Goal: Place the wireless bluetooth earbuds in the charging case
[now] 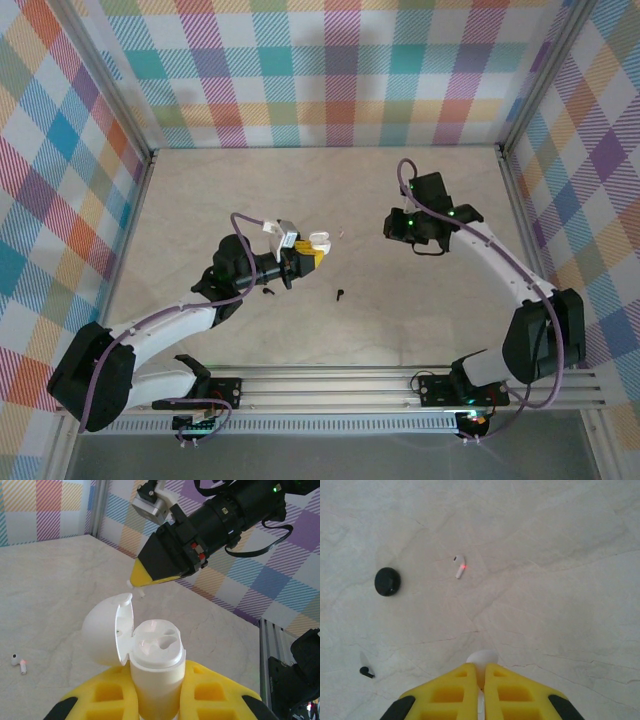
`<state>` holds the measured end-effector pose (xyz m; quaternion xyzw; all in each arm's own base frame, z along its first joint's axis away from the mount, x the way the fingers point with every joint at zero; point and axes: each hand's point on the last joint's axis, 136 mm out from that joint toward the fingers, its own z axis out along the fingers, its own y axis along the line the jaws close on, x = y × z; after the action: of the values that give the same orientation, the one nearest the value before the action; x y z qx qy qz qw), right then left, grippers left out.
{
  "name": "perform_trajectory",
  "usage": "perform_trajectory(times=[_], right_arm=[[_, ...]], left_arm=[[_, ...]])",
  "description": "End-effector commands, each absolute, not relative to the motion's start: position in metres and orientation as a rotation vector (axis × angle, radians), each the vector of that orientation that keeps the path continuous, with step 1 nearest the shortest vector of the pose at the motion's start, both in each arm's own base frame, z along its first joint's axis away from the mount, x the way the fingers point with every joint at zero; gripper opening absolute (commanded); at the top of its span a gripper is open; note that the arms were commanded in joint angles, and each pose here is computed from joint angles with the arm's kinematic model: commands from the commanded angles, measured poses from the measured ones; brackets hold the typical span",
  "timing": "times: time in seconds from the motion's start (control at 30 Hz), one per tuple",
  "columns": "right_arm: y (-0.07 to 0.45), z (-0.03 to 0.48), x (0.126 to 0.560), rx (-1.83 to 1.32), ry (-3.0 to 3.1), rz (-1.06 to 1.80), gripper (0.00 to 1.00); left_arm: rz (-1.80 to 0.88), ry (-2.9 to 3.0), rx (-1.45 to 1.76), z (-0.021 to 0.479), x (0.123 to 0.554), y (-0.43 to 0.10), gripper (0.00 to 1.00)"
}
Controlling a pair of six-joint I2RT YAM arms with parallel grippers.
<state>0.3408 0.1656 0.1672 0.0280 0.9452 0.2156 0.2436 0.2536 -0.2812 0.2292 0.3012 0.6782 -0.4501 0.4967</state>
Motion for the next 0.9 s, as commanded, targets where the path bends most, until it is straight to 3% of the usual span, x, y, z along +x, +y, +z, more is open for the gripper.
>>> perform_trajectory(times=[0.0, 0.23, 0.87], right_arm=[[0.169, 0.148, 0.340, 0.061, 2.631, 0.592, 0.09], [0.177, 0.153, 0.340, 0.052, 2.602, 0.657, 0.04], [0.224, 0.318, 0.305, -0.264, 1.999, 0.769, 0.00]], left_arm=[[-1.079, 1.637, 0.740, 0.232, 0.252, -0.283, 0.00], [-1.061, 1.643, 0.745, 0.227, 0.249, -0.279, 0.00], [-0.997, 1.483, 0.762, 0.289, 0.263, -0.288, 0.00]])
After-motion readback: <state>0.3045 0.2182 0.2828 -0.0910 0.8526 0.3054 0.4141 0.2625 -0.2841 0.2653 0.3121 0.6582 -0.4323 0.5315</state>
